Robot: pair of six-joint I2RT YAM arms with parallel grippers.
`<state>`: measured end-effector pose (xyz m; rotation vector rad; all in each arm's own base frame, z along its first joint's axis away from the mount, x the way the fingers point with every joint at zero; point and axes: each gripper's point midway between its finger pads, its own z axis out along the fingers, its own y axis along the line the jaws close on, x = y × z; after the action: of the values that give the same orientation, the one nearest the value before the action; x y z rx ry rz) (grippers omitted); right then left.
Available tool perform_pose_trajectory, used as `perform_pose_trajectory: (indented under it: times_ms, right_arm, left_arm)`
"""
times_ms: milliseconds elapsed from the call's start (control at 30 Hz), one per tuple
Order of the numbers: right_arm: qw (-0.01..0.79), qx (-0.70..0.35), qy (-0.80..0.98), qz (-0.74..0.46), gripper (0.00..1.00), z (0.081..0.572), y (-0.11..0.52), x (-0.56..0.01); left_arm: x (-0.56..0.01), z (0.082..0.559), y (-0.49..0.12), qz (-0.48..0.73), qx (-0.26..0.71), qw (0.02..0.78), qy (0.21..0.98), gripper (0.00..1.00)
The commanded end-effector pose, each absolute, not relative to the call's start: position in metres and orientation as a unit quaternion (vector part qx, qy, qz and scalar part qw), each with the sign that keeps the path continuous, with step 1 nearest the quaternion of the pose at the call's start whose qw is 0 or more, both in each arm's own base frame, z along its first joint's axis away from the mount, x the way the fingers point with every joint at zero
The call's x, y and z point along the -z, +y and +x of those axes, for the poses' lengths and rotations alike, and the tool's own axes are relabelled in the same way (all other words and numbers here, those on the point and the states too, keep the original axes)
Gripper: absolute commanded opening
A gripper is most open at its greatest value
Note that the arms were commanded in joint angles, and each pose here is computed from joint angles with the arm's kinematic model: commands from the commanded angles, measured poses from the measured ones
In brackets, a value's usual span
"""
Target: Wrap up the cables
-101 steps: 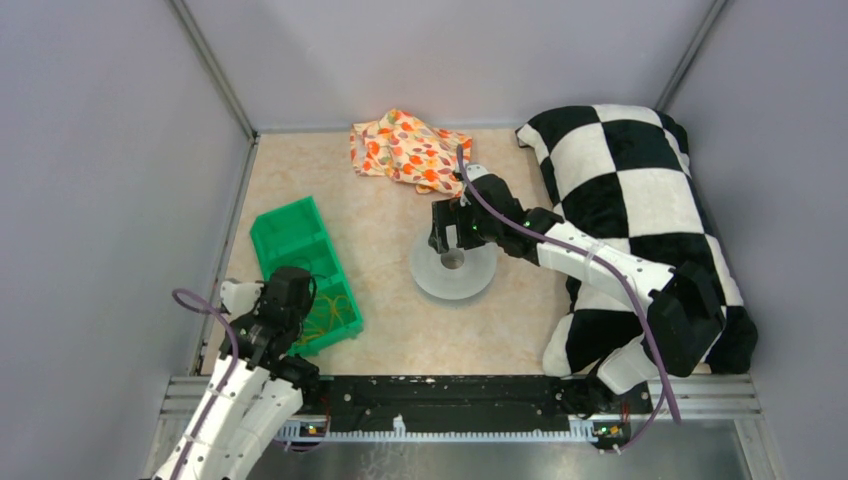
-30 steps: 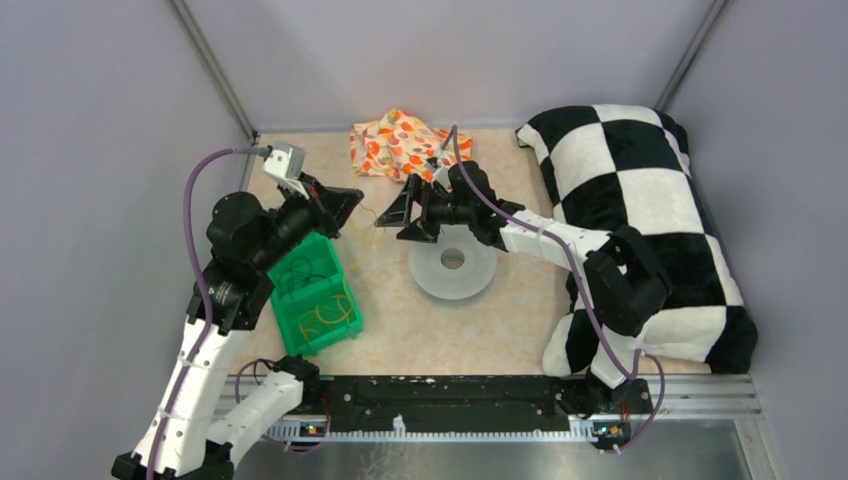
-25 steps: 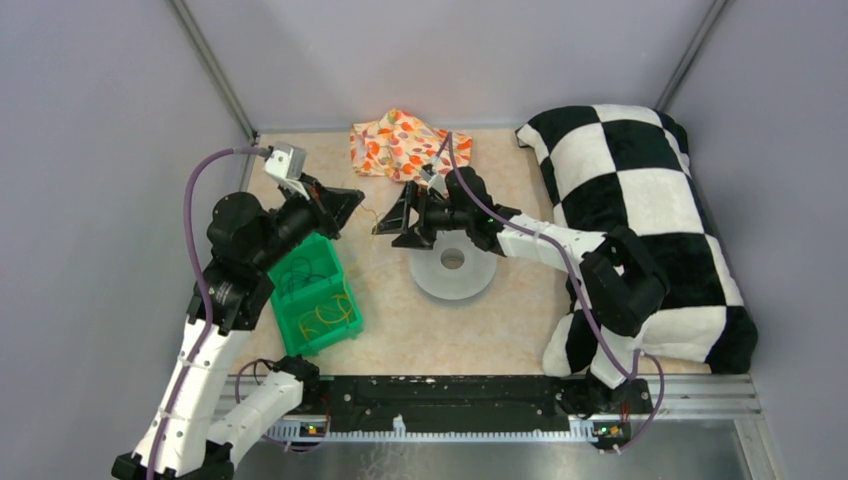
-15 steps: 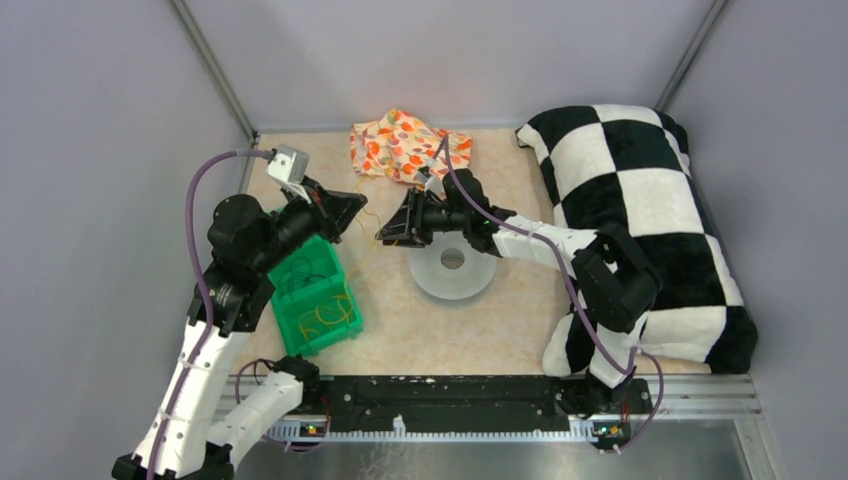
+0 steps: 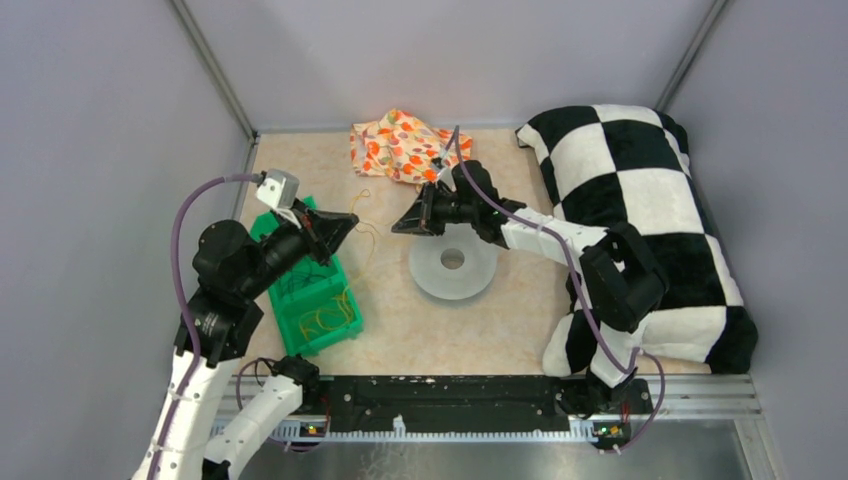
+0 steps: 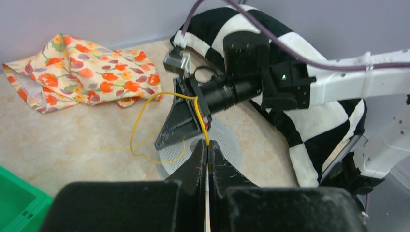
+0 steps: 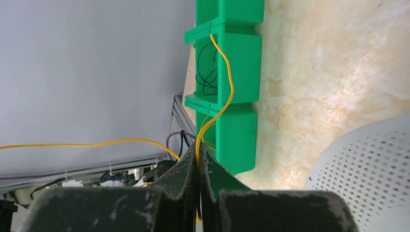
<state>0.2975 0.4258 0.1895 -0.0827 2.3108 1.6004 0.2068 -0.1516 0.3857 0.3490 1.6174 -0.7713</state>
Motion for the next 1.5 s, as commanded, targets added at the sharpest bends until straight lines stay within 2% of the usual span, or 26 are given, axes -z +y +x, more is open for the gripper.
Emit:
perform_pose_trajectory:
  times_ms: [0,33,67,100,133,333,567,733,933,1167,1467]
  right_arm:
    - [0.291,-0.573,0.762,-0.083,0.0,0.324,0.411,-0.281]
    - [0.308,-0.574,0.753,-0.094,0.0,0.327,0.41,-0.295]
    - [0.325,-0.572,0.745,-0.107,0.0,0.33,0.409,-0.307]
    - [0.341,-0.571,0.738,-0.119,0.0,0.331,0.408,-0.319]
    - [0.356,-0.569,0.73,-0.131,0.0,0.332,0.407,-0.331]
    - [0.423,-0.558,0.687,-0.197,0.0,0.327,0.4,-0.388]
    - [0.509,-0.494,0.66,-0.246,0.0,0.32,0.365,-0.445]
    - [0.588,-0.45,0.633,-0.224,0.0,0.323,0.306,-0.502]
    - [0.675,-0.377,0.611,-0.172,0.0,0.321,0.223,-0.565]
    - [0.775,-0.286,0.55,-0.126,0.0,0.289,0.154,-0.651]
    - [0.802,-0.232,0.545,-0.078,0.0,0.288,0.121,-0.671]
  left_arm:
    - [-0.371,0.197,-0.156,0.174,0.342,0.588,0.712,0.11]
    - [-0.369,0.194,-0.157,0.18,0.346,0.581,0.715,0.42]
    - [-0.368,0.192,-0.159,0.186,0.349,0.576,0.716,0.69]
    - [-0.368,0.189,-0.159,0.189,0.352,0.571,0.717,0.91]
    - [-0.37,0.189,-0.159,0.189,0.351,0.57,0.718,0.98]
    - [-0.413,0.18,-0.145,0.171,0.334,0.618,0.69,0.99]
    - [-0.451,0.178,-0.13,0.137,0.316,0.66,0.667,0.99]
    - [-0.443,0.2,-0.118,0.072,0.296,0.663,0.684,0.99]
    - [-0.43,0.222,-0.123,0.065,0.29,0.656,0.694,0.99]
    - [-0.404,0.249,-0.127,0.055,0.273,0.638,0.718,0.99]
    - [-0.378,0.263,-0.12,0.032,0.242,0.617,0.748,0.99]
